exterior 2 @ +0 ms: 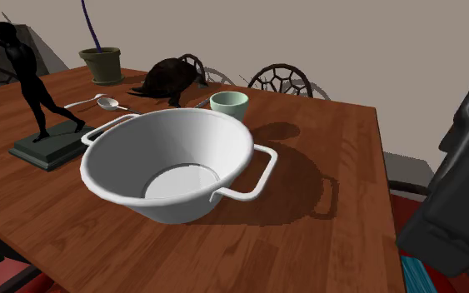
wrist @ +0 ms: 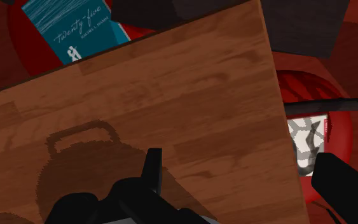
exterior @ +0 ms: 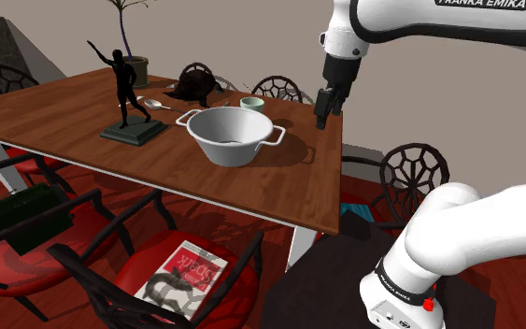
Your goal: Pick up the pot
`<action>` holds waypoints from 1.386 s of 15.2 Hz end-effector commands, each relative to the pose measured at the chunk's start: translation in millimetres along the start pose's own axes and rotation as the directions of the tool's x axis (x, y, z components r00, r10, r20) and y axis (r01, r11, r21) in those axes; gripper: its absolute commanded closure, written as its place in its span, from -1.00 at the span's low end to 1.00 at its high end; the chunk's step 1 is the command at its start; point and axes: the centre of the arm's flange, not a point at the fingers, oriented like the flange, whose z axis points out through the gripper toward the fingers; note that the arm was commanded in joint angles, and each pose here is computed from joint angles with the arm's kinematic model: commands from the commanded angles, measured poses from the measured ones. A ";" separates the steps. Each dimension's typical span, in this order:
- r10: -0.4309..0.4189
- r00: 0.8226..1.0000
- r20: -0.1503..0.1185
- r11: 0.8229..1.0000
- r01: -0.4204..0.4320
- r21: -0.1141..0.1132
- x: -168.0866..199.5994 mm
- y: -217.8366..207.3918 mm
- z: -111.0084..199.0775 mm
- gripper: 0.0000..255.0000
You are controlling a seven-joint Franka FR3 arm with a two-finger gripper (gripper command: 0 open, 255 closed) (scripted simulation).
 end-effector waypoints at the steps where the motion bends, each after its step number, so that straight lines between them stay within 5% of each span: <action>1: 0.000 1.000 0.000 1.000 0.000 0.000 0.0 0.0 0.0 -1.00; 21: -0.087 0.995 0.041 0.994 0.090 -0.069 240.4 -106.4 73.6 -1.00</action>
